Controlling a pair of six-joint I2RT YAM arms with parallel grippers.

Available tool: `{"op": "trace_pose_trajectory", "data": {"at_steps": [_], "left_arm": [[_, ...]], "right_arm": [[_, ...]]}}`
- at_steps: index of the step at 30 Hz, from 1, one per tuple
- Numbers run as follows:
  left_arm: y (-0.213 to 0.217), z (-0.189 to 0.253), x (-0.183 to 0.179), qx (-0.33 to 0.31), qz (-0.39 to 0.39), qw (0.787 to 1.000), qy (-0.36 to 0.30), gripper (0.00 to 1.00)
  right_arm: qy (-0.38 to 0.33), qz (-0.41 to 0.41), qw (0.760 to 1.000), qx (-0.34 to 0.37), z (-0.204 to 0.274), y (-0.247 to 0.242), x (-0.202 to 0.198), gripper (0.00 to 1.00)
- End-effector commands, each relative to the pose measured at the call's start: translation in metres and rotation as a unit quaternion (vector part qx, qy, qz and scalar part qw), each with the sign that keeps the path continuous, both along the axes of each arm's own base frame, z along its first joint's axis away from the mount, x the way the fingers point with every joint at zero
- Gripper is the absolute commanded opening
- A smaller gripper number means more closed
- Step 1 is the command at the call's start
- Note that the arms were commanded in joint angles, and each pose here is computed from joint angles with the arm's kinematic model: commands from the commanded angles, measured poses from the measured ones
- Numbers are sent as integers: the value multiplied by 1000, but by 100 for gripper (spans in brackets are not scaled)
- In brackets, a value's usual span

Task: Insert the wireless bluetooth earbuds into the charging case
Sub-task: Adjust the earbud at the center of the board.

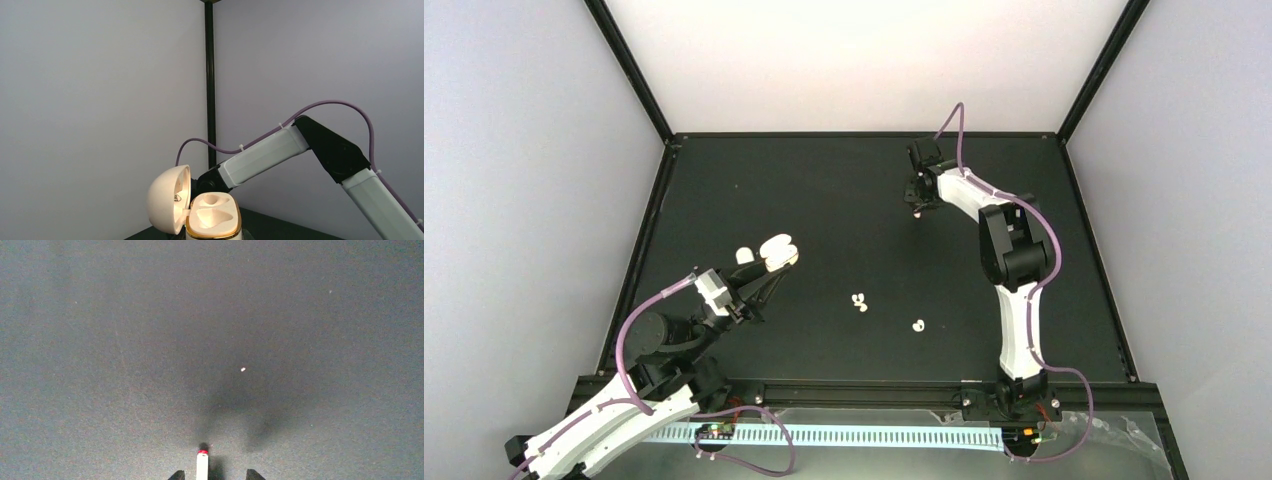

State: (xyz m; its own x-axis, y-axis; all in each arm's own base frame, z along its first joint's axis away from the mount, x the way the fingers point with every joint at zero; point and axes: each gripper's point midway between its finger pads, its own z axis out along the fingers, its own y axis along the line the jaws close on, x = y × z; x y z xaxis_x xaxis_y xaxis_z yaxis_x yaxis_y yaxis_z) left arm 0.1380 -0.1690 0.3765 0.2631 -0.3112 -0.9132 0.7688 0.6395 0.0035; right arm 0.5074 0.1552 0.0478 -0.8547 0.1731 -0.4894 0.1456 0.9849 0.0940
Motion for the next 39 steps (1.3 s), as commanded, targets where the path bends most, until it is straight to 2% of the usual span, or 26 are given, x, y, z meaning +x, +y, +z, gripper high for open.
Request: {"op": "trace_pose_trajectory", "data": {"at_steps": [1, 6, 12, 19, 28, 34, 39], "left_arm": [[1, 10, -5, -9, -9, 1000, -8, 2], [0, 9, -4, -7, -10, 1000, -6, 2], [0, 11, -5, -9, -11, 1000, -9, 2], [3, 14, -11, -16, -20, 1000, -15, 1], [7, 21, -21, -29, -36, 999, -27, 2], [8, 23, -25, -33, -45, 998, -30, 2], [4, 23, -26, -31, -54, 998, -29, 2]], "right_arm": [[36, 21, 999, -4, -23, 3, -13, 30], [51, 33, 998, -13, -32, 2, -17, 27], [58, 54, 997, -19, -35, 5, -24, 15], [21, 121, 992, -27, -8, 43, -43, 7], [0, 259, 965, -43, 14, 118, -120, 2], [35, 324, 943, -68, -4, 114, -185, 3], [64, 351, 932, -68, -14, 108, -219, 5]]}}
